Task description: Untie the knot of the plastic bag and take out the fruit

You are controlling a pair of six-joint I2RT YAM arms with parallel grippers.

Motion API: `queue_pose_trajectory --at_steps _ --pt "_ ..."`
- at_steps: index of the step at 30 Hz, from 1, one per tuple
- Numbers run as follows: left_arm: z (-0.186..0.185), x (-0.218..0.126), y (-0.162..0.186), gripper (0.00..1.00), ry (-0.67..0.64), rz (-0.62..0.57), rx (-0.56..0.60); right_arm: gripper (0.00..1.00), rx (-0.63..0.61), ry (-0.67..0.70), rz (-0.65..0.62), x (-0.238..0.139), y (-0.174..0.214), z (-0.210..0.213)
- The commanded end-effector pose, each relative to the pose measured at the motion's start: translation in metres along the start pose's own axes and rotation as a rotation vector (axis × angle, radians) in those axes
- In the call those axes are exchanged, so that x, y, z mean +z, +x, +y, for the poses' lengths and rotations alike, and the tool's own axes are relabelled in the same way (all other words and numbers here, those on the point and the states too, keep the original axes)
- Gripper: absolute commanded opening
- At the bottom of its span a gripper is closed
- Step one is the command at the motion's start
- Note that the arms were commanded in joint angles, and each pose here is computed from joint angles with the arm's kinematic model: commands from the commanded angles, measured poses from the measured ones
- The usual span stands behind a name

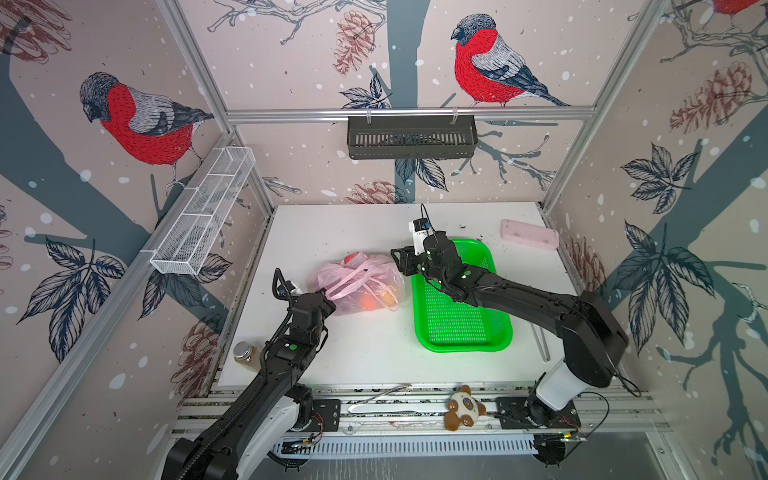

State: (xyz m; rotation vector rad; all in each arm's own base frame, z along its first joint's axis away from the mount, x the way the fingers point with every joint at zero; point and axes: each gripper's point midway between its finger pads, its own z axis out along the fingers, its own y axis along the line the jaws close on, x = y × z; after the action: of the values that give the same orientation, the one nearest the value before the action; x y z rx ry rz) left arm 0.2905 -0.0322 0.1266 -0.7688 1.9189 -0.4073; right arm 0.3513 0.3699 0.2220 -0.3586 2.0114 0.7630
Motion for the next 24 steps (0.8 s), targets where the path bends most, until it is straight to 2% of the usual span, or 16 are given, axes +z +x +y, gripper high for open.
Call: queue_pose_trajectory --at_steps 1,5,8,11,16,21,24 --pt "-0.015 -0.005 -0.004 0.52 0.046 0.022 0.036 0.59 -0.101 0.066 0.018 -0.008 0.001 0.004" --pt "-0.026 -0.013 -0.005 0.64 0.078 0.062 0.067 0.62 -0.208 0.158 0.069 -0.017 0.015 0.011" --pt "-0.03 -0.018 -0.003 0.7 0.104 0.08 0.074 0.62 -0.299 0.201 0.112 -0.022 0.031 0.021" --pt "-0.033 -0.022 -0.003 0.7 0.121 0.087 0.067 0.66 -0.397 0.241 0.14 -0.026 0.048 0.032" --pt "-0.035 -0.024 -0.006 0.71 0.123 0.088 0.068 0.81 -0.504 0.262 0.142 -0.025 0.061 0.044" --pt "-0.037 -0.024 -0.005 0.71 0.128 0.093 0.062 0.98 -0.585 0.3 0.09 -0.012 0.053 0.058" --pt "-0.036 -0.024 -0.004 0.71 0.132 0.096 0.058 0.99 -0.628 0.3 0.062 0.0 0.051 0.07"
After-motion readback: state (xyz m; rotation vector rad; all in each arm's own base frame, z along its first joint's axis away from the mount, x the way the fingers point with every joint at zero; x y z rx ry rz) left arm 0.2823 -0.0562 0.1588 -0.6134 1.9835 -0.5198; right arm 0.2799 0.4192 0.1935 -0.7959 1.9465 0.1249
